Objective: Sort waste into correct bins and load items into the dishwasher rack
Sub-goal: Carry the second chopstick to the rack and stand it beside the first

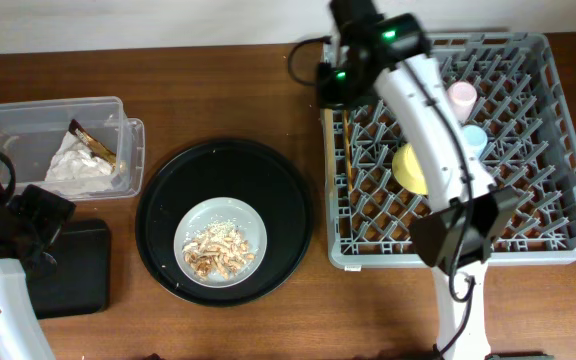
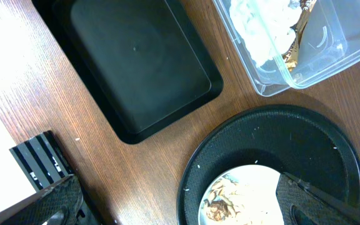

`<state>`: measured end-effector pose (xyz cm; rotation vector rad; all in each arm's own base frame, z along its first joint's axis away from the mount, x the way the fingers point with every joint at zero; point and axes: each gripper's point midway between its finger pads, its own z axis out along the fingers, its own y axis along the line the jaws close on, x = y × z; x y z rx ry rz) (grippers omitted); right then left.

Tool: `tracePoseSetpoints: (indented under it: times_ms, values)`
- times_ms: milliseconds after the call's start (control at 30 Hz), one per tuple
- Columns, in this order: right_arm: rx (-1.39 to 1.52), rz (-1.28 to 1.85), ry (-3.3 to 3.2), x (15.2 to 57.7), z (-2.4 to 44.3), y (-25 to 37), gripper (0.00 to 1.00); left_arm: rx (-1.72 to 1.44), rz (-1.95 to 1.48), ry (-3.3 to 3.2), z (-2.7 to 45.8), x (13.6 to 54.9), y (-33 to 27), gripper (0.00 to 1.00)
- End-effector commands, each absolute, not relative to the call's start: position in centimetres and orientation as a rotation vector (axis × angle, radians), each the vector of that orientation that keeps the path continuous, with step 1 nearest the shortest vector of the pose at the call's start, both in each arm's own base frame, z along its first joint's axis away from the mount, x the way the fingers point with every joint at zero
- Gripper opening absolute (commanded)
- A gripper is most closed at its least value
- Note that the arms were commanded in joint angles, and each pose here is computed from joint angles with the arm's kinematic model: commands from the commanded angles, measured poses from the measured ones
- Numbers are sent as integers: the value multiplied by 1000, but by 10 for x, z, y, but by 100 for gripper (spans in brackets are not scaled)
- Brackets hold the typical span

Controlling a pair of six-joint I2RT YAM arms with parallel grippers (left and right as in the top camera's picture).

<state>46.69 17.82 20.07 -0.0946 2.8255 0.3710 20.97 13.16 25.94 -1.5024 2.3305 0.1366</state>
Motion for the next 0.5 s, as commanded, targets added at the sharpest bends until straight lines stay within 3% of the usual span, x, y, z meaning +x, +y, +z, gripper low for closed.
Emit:
tracePoseSetpoints:
  times_ms: [0,133,267,300,333,367,400,467]
  values:
    - [-123,323,2858,479,180,134,4,-1516,144,2314,261,208,133,99]
    - [-100,384,2857,493,147,133,5,-1516,144,2315,261,208,133,99]
    - [-122,513,2834,495,149,148,6,-1516,144,2314,261,208,133,99]
    - [-123,507,2837,495,146,148,11,-1516,144,2315,261,208,133,99]
    - [-122,505,2839,495,144,148,35,-1516,144,2314,261,208,133,99]
    - [-121,506,2840,495,144,148,50,-1516,144,2314,261,208,133,99]
    - [-104,507,2854,492,144,148,61,-1516,144,2315,261,208,133,99]
    - [-93,504,2884,484,146,144,72,-1516,144,2315,261,208,133,99]
